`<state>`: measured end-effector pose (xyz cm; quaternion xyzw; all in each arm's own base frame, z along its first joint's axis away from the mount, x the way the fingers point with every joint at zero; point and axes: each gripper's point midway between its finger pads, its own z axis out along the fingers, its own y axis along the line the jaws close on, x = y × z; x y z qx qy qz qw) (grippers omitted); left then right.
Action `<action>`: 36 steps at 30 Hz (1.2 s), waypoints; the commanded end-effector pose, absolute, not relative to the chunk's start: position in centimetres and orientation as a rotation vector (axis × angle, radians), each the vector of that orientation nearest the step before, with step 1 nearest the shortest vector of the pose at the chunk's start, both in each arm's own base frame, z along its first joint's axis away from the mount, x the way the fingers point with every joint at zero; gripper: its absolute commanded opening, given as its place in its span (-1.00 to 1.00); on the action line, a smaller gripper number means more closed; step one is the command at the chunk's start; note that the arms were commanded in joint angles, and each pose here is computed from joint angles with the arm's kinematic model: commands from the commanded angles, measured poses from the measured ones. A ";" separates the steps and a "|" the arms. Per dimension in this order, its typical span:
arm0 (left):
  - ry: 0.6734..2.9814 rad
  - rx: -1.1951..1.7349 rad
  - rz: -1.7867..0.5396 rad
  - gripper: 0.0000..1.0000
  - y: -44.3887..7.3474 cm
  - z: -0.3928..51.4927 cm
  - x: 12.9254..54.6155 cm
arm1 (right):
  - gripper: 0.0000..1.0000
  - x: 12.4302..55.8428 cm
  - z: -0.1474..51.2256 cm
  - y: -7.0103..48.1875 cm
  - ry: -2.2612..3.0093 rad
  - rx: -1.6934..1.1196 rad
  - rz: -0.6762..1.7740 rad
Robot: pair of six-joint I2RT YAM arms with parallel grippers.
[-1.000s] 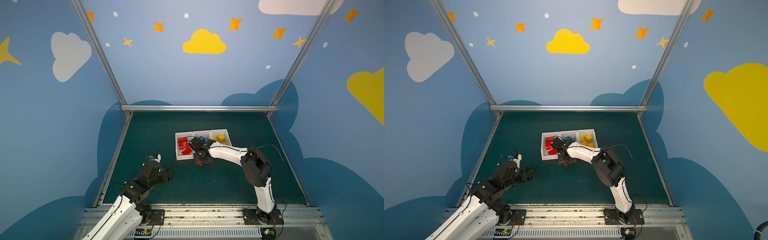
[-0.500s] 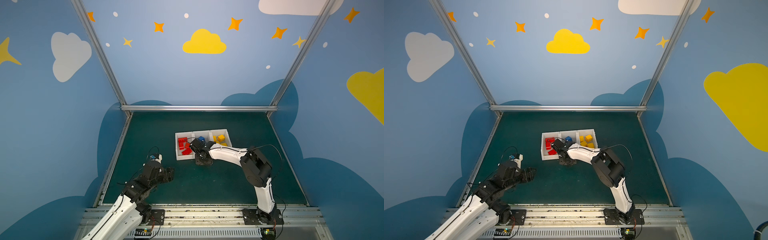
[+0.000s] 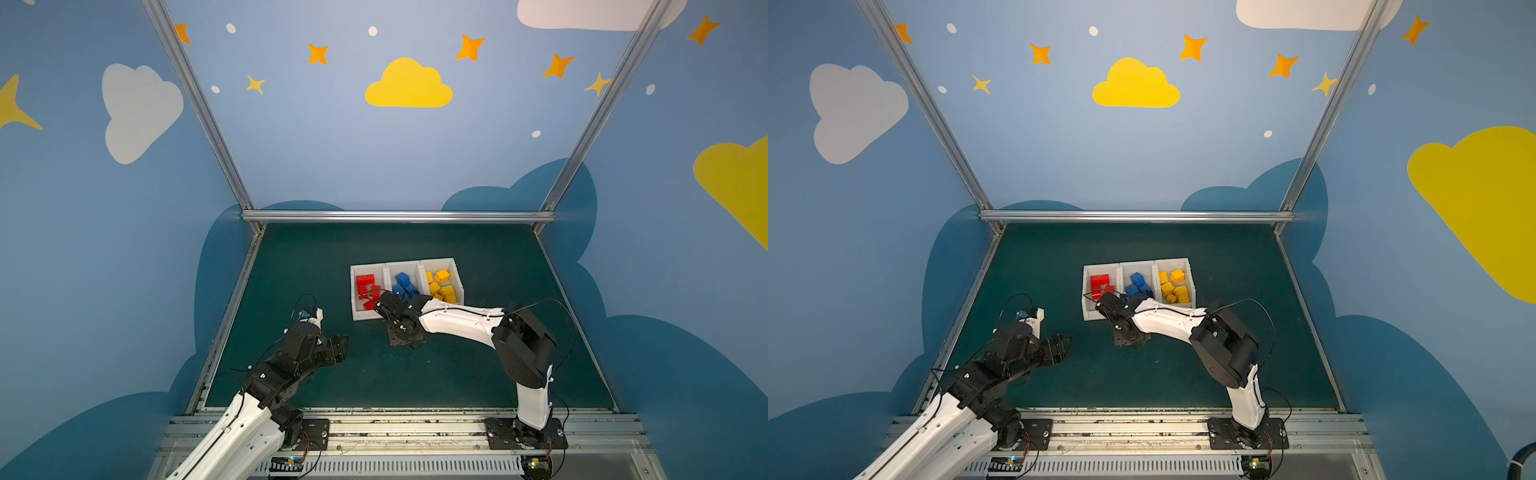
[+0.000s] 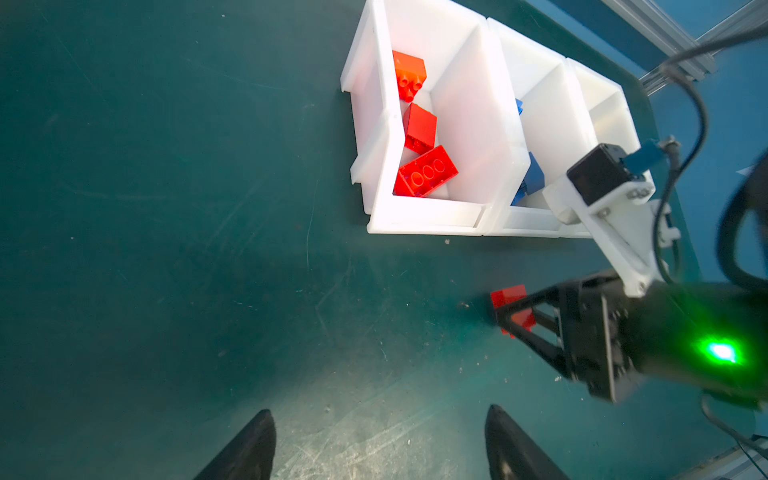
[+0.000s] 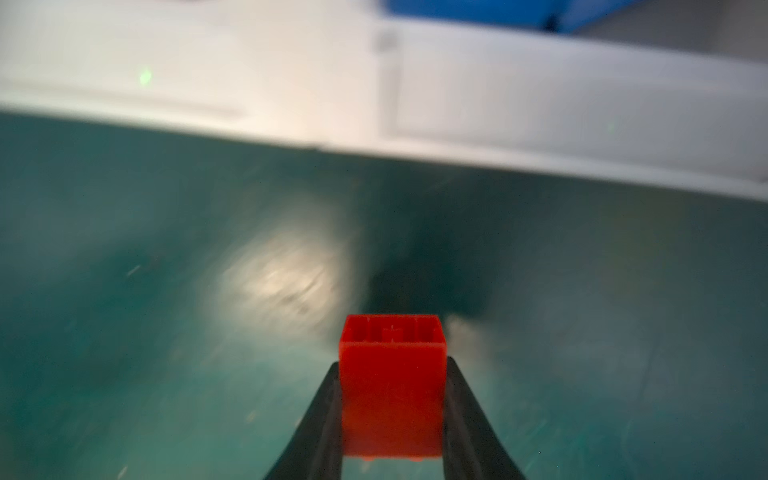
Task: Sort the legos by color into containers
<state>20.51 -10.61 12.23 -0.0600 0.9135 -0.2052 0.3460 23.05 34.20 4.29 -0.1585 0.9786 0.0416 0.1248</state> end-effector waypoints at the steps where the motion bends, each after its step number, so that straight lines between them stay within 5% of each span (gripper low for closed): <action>1: 2.378 -0.173 -0.517 0.58 -10.3 11.6 20.4 | -0.58 24.1 8.6 36.5 2.761 -0.553 0.220; 15: 2.367 -0.178 -0.524 0.58 -10.2 11.7 20.3 | -0.50 33.4 11.7 42.6 2.664 -0.673 0.278; 16: 2.368 -0.177 -0.523 0.58 -10.2 11.6 20.3 | -0.38 33.6 11.5 42.6 2.665 -0.677 0.272; 18: 2.368 -0.181 -0.523 0.58 -10.2 11.6 20.3 | 0.16 34.1 11.4 42.5 2.669 -0.669 0.270; 22: 2.368 -0.181 -0.524 0.58 -10.2 11.6 20.3 | 0.64 34.5 11.6 42.1 2.665 -0.654 0.273; 36: 2.313 -0.168 -0.512 0.60 -10.2 12.9 21.2 | 0.66 34.3 17.7 41.0 2.517 -0.612 0.360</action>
